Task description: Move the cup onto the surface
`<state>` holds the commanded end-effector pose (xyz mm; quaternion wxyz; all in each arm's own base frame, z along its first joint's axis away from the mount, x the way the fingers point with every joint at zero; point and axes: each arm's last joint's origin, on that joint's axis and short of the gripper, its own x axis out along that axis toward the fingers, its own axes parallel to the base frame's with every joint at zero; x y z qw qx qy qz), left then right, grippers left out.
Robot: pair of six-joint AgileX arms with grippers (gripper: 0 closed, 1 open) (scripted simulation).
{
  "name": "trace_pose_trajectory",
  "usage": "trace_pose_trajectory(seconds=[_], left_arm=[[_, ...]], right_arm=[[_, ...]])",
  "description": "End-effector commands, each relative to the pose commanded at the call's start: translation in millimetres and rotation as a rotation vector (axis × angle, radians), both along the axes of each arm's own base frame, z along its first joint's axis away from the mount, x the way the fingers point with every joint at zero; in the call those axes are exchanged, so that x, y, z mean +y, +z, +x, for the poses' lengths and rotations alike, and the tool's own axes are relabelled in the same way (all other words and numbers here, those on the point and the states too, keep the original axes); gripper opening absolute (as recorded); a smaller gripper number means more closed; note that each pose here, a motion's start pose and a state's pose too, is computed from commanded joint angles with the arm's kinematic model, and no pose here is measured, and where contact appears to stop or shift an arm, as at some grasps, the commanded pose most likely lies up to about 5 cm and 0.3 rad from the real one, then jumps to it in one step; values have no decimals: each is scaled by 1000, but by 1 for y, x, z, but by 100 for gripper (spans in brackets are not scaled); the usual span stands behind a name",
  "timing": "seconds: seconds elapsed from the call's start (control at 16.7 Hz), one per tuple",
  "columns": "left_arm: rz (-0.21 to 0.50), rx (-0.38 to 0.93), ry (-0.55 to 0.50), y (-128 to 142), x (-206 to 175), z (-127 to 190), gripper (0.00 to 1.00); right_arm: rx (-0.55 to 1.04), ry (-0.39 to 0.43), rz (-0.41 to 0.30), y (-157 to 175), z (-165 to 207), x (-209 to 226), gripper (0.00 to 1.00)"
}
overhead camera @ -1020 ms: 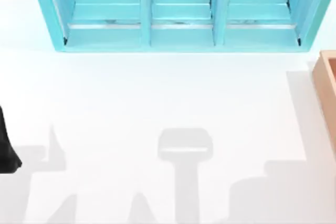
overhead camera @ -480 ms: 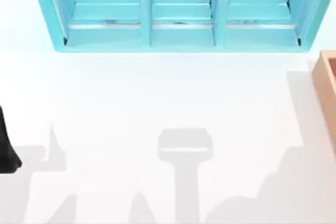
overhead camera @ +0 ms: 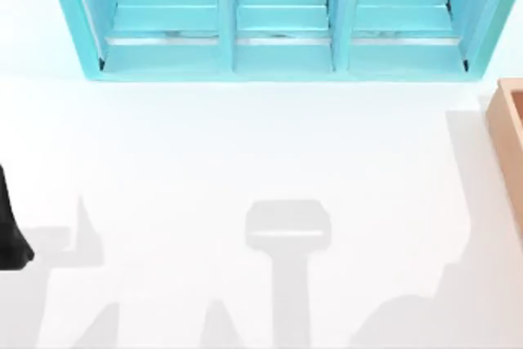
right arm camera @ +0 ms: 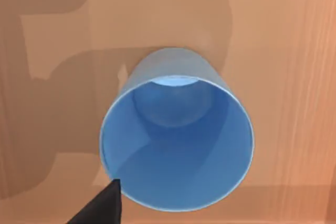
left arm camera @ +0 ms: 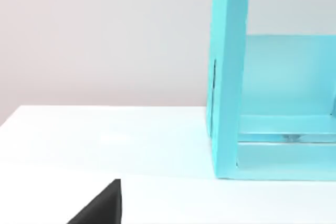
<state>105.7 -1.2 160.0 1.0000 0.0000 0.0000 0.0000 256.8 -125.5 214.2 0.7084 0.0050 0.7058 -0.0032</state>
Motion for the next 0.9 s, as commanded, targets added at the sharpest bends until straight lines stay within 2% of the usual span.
trace_pose_trajectory(seconds=[0.42, 0.72, 0.9], left_arm=[[0, 0, 0, 0, 0, 0, 100], [0, 0, 0, 0, 0, 0, 100], [0, 0, 0, 0, 0, 0, 100]], right_arm=[[0, 0, 0, -62, -2, 1, 100], [0, 0, 0, -68, -3, 1, 100], [0, 0, 0, -68, -3, 1, 77]])
